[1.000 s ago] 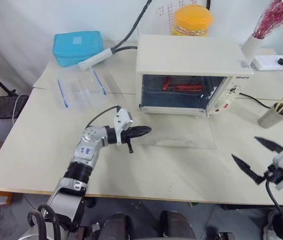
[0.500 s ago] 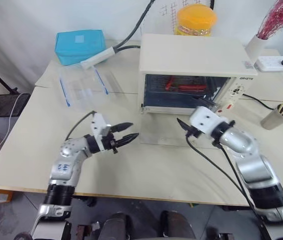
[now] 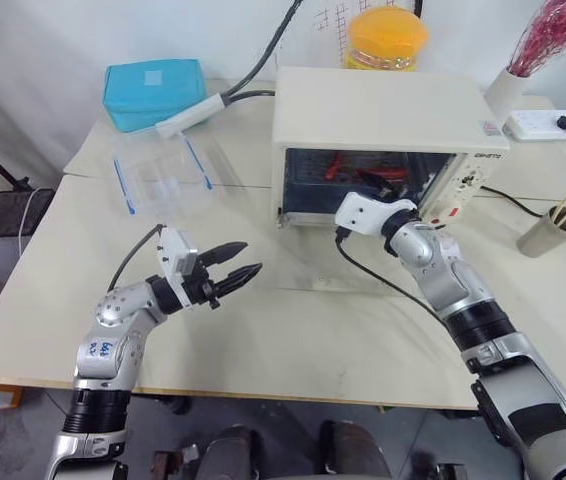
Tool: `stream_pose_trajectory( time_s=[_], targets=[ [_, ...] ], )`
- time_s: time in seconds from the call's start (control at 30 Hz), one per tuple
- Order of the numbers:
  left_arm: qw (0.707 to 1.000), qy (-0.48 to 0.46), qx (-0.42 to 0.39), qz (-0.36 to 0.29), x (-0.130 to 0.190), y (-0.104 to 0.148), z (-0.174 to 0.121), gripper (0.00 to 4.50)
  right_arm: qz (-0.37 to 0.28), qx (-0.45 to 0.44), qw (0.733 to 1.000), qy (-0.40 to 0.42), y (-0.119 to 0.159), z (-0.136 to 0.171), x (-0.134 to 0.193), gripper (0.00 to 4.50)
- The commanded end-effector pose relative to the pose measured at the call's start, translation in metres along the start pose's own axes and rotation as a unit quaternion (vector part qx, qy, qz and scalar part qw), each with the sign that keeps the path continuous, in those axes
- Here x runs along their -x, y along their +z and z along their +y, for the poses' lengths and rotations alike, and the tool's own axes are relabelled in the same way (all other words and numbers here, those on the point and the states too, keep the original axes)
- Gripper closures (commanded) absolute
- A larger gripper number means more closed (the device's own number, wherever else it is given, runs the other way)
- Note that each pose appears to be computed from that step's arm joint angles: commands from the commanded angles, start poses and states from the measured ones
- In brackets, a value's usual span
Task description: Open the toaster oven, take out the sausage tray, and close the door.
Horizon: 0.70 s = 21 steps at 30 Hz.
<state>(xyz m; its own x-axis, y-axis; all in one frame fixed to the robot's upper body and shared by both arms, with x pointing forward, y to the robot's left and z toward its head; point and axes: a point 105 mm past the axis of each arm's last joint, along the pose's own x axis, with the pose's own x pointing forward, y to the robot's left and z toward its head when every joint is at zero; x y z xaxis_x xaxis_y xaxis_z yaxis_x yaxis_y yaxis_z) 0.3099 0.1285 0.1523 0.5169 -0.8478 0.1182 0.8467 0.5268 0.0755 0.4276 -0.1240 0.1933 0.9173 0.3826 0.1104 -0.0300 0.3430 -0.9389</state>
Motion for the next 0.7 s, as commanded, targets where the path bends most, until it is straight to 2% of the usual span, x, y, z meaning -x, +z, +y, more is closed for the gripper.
stream_pose_trajectory(
  time_s=[0.03,0.23,0.43,0.57,0.7],
  targets=[
    [1.0,-0.012,-0.013,-0.019,-0.001,0.008,-0.005,1.85,-0.009,0.018,1.0,-0.022,0.006,-0.007,-0.003,2.67],
    [0.999,-0.018,-0.012,-0.024,-0.005,0.006,-0.005,1.85,-0.007,0.031,0.999,-0.034,0.006,-0.007,-0.005,2.67],
    [0.999,-0.029,-0.016,-0.033,-0.016,0.012,-0.004,1.85,-0.004,0.032,0.999,-0.036,0.007,-0.005,-0.006,4.48],
    [0.998,-0.044,-0.021,-0.04,-0.026,0.019,-0.003,1.85,-0.01,0.038,0.998,-0.046,0.01,-0.011,-0.006,4.48],
    [0.996,-0.054,-0.037,-0.062,-0.049,0.036,0.005,1.85,-0.032,0.041,0.997,-0.061,0.02,-0.02,-0.007,4.48]
  ],
)
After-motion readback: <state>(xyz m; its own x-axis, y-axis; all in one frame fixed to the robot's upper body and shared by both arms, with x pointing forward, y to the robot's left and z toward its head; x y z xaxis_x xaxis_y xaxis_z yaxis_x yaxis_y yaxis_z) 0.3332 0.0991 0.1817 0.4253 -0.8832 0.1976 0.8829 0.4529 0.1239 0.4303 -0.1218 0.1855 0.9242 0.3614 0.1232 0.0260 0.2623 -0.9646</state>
